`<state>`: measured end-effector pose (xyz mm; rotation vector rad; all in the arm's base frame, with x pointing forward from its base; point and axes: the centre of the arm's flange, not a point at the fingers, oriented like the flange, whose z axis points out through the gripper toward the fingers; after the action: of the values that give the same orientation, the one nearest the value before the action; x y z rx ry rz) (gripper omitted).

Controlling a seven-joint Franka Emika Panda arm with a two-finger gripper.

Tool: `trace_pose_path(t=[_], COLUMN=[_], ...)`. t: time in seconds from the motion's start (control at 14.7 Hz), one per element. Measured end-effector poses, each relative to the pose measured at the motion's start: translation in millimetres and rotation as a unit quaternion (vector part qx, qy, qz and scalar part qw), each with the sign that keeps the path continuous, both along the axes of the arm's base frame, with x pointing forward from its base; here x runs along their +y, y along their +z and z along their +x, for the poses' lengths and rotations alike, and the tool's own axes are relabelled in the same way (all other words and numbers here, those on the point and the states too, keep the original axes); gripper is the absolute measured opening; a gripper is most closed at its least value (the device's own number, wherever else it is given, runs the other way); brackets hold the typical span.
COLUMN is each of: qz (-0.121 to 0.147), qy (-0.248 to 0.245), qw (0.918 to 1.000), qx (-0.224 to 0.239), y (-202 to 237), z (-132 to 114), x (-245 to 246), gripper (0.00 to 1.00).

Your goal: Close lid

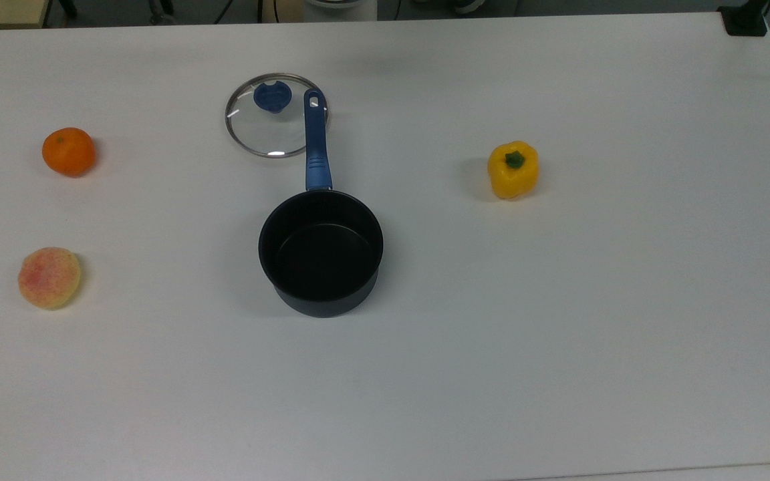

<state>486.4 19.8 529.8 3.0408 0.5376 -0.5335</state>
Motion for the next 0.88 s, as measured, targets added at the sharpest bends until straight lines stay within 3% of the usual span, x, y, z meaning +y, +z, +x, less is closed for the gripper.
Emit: trace_pose_path(t=[0.2, 0.88], qz=[-0.005, 0.002], qy=[0.006, -0.017], qw=[0.9999, 0.996], qx=[0.014, -0.087], y=[-19.0, -96.4], z=[-3.3, 5.8], x=[-13.1, -55.4], gripper=[1.0, 1.0])
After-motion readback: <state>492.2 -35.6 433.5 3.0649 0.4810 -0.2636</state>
